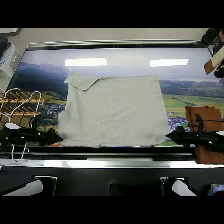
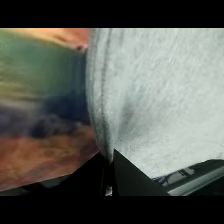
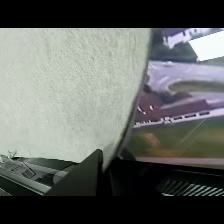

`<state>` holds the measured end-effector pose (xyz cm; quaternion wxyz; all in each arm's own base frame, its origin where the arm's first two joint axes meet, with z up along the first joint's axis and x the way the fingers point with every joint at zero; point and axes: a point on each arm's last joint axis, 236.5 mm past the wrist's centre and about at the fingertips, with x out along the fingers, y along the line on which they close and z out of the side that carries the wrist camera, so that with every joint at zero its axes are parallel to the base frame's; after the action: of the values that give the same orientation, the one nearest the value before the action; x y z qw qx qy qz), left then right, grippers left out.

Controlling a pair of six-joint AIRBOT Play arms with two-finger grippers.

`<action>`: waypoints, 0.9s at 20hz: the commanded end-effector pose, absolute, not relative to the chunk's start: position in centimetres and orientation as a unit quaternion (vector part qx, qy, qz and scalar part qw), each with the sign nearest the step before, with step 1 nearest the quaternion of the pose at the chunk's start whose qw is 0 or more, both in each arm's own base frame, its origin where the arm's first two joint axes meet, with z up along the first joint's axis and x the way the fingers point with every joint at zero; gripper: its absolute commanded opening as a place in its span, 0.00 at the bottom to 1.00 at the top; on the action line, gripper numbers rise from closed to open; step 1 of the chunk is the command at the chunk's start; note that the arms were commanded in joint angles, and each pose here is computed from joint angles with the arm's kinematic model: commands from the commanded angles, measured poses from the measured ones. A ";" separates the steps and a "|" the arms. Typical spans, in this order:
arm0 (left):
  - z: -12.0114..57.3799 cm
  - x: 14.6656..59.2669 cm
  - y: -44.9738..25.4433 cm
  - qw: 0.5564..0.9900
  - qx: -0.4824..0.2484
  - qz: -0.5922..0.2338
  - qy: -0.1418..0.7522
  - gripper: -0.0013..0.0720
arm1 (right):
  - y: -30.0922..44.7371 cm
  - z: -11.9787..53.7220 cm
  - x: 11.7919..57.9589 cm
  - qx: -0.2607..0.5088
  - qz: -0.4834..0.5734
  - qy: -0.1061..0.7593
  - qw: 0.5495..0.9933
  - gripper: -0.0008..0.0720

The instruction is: Fold the clothes and pants, and hang the long-sleeved shirts on hangers.

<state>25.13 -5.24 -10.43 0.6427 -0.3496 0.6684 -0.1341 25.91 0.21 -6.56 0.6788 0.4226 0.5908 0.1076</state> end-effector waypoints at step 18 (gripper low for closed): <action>51.1 33.9 -4.5 0.975 -0.112 -0.189 0.045 0.04 | 9.8 54.0 31.8 0.084 0.256 -0.037 0.962 0.05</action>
<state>40.47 -3.71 39.50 0.9439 -0.1711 0.1731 -0.2233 39.81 8.69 42.25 0.9548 0.1306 0.0932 0.2504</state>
